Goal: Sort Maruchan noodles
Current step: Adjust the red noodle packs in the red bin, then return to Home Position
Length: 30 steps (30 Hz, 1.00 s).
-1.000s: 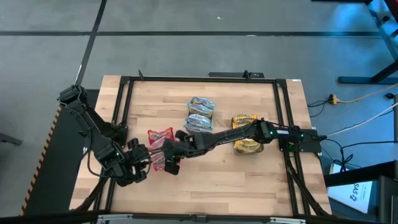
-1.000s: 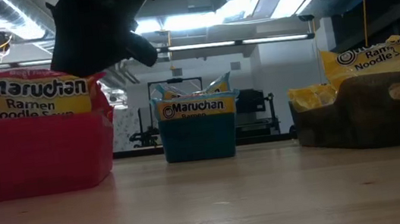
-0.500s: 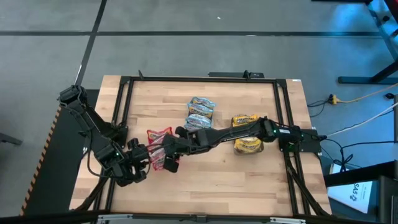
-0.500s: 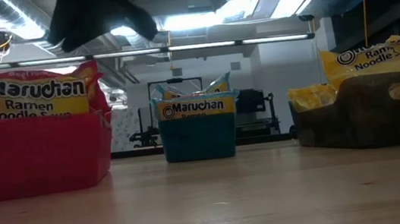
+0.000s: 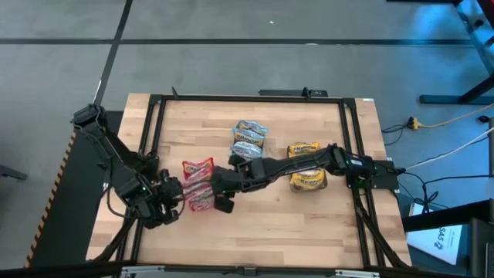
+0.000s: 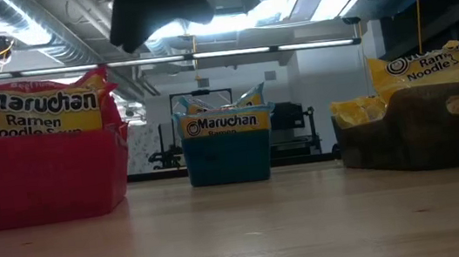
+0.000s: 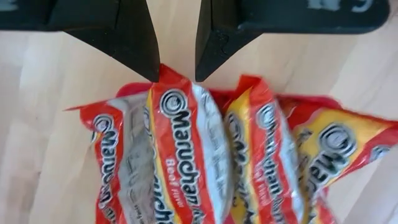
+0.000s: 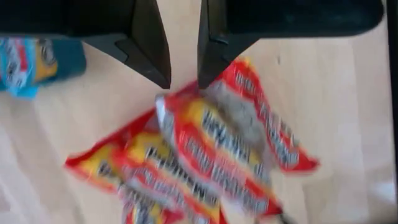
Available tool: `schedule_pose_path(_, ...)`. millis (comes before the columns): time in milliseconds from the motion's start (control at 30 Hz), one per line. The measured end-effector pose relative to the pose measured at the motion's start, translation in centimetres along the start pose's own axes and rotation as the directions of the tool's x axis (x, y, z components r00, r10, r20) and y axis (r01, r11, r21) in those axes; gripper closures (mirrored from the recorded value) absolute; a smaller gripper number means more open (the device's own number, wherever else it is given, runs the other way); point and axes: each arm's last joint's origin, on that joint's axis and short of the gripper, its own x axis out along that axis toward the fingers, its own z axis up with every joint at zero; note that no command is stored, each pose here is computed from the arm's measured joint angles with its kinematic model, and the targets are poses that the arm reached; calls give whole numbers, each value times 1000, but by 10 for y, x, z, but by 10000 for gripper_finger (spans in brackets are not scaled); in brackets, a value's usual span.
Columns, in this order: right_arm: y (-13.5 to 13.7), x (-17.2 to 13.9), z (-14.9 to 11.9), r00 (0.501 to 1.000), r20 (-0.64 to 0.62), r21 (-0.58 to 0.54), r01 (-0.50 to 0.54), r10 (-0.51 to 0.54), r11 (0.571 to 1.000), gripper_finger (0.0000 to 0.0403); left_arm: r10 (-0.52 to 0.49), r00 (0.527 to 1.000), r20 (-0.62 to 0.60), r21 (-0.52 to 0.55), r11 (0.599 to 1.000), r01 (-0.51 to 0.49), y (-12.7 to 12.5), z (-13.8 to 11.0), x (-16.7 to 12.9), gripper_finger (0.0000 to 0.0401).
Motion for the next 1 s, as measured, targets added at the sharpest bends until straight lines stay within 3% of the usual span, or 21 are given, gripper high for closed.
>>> schedule_pose_path(133,2,-1,-5,999,-51,13,-11,12,1000,325,-37,999,27,-33,999,38,9,3,-13,306)
schedule_pose_path(267,-2,-7,-7,997,-83,20,-2,3,1000,325,-76,987,144,-42,996,83,18,5,-29,306)
schedule_pose_path(533,-15,-54,-6,992,-87,19,93,-92,995,325,-152,959,241,12,988,153,25,0,-49,306)
schedule_pose_path(800,-34,-104,-10,973,-100,6,210,-208,978,325,-105,921,375,24,994,103,38,4,-57,306)
schedule_pose_path(1000,-43,-123,-17,952,-157,-86,252,-263,964,325,-46,867,497,-10,998,59,60,20,-67,306)
